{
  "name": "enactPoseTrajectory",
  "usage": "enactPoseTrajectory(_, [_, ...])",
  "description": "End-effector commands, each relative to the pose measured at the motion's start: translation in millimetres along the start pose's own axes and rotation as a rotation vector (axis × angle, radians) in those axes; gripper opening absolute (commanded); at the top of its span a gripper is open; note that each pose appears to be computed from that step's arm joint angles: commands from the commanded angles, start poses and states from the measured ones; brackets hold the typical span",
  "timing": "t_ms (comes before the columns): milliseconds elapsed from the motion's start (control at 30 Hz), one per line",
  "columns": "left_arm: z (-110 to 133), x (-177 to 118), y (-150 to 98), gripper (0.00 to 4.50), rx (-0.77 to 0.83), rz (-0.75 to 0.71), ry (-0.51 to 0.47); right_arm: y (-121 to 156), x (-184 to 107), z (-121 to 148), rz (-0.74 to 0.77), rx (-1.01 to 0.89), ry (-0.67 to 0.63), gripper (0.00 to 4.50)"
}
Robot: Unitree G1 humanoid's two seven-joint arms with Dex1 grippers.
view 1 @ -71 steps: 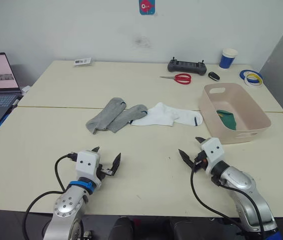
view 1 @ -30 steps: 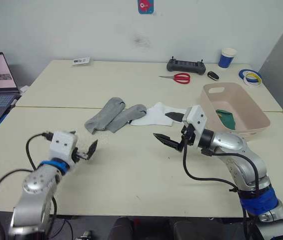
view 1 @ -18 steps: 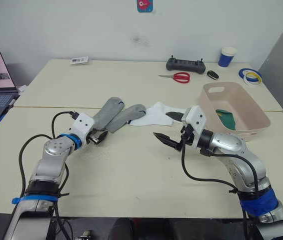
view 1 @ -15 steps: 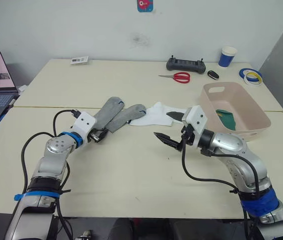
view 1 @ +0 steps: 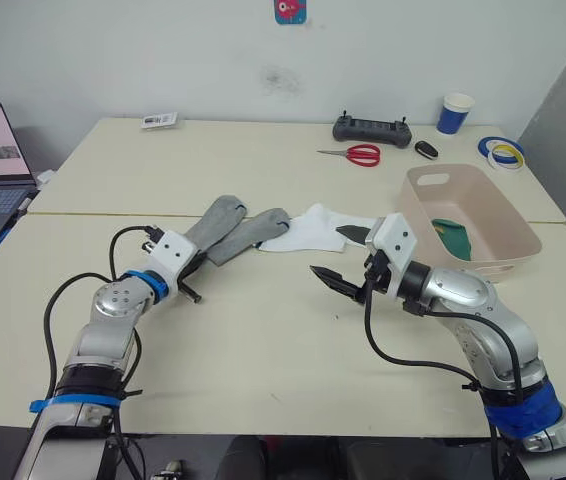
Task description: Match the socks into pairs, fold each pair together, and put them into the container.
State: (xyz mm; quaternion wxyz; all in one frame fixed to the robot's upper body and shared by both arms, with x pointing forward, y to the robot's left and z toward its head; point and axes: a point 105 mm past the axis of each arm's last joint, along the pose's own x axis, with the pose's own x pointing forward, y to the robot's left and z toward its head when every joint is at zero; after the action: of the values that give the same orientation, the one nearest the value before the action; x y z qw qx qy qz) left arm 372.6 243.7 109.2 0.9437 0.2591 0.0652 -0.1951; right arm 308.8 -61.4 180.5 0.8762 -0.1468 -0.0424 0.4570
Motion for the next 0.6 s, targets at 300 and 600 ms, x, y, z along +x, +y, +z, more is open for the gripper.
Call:
enactPoseTrajectory(300, [18.8,-20.3,-2.1,0.04,-0.028,-0.051,-0.054,-0.4,2.3,11.8,0.022,-0.029,-0.045,4.50])
enactPoseTrajectory(600, [24.0,-40.6,-51.5,0.04,-0.072,-0.194,-0.002,-0.1,1.3,8.8,0.027,-0.027,-0.038,4.50])
